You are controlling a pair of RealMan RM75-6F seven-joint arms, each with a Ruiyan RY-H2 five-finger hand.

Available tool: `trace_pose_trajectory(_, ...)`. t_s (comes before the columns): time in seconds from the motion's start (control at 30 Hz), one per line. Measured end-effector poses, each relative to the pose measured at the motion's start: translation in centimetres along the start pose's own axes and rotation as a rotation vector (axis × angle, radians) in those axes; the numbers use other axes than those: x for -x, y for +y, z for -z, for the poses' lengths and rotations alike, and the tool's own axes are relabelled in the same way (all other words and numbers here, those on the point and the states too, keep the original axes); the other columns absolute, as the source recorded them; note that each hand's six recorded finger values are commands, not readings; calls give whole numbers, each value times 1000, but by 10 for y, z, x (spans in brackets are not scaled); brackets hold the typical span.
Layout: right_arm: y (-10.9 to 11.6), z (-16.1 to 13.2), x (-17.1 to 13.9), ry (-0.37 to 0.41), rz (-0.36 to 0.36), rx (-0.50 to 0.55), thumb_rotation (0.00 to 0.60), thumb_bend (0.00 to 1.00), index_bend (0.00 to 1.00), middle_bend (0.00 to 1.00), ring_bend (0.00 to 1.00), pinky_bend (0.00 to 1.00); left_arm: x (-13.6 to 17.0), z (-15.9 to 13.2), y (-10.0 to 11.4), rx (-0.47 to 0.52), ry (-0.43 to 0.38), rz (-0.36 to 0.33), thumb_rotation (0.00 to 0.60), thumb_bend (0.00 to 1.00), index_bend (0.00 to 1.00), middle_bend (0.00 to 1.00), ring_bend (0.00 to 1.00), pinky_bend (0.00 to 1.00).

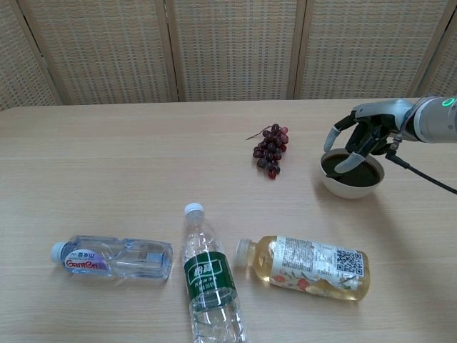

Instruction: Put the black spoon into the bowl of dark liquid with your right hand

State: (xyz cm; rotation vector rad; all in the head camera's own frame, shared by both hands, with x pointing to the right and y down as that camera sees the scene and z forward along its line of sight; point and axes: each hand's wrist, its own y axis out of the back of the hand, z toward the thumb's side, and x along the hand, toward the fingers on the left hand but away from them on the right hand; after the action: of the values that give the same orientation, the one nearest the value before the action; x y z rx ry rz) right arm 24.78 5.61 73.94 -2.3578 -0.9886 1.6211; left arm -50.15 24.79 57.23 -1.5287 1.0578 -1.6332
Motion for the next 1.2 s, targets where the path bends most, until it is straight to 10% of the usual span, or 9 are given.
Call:
trace_pose_trajectory(0.33, 28, -9, -33, 72, 137, 95, 600, 15, 418, 664, 740, 937, -3, -2, 2, -4, -5, -13, 600, 289, 18, 0, 0, 0)
trace_pose_trajectory(0.6, 49, 1, -78, 131, 291, 136, 600, 321, 418, 466, 461, 703, -6, -3, 5, -12, -8, -37, 600, 289, 18, 0, 0, 0)
trace_pose_trajectory(1.2, 47, 50, -171, 118, 571, -104, 600, 341, 314, 192, 121, 324, 0, -5, 4, -9, -33, -78, 600, 288, 0, 0, 0, 0)
